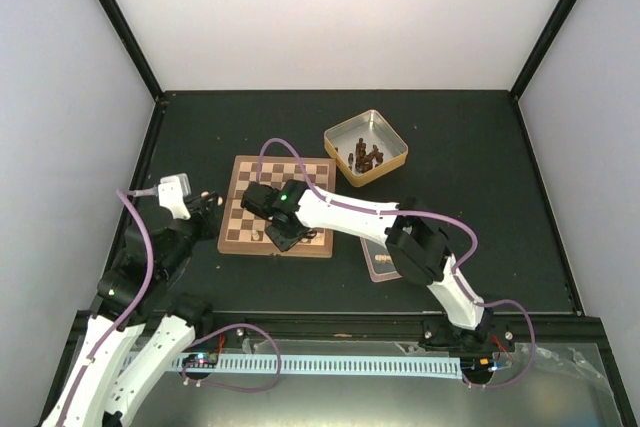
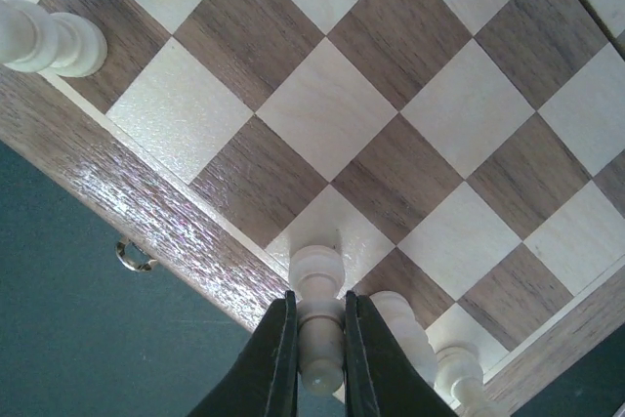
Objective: Set up the chess pieces on the board
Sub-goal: Place the chess piece on the chessboard.
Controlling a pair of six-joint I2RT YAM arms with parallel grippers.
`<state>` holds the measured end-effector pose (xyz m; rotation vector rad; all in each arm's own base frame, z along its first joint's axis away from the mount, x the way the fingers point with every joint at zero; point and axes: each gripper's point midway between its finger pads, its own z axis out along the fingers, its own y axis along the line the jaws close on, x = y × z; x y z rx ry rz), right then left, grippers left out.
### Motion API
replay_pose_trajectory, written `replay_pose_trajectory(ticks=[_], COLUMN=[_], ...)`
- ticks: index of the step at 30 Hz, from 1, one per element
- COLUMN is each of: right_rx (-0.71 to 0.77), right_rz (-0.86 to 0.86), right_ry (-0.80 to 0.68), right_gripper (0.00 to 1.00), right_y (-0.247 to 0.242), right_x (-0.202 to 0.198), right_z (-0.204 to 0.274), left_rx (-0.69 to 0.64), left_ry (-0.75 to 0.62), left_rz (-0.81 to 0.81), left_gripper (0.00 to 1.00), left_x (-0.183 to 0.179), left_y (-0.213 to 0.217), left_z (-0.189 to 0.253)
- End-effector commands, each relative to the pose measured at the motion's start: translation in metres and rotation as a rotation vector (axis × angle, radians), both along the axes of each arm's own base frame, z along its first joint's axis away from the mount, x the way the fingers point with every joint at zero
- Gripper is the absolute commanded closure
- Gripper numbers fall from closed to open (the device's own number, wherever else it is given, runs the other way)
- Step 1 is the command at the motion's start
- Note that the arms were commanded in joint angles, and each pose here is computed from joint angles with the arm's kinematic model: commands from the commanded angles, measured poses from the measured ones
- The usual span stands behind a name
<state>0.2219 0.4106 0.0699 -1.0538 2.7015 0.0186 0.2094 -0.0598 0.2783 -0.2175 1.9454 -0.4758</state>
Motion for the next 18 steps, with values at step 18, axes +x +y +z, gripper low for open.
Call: replay_pose_trajectory(ticks=[18], right_rx=[0.160], right_rz=[-0.032], right_ry=[-0.116], right_gripper=[0.64], right_y=[0.015], right_x=[0.015], right_z=[0.055], left_rx=[-0.004], left_ry=[-0.036], left_rz=[0.034], left_gripper=[0.98], left_x=[-0.005], left_y=[0.009], left_z=[0.019])
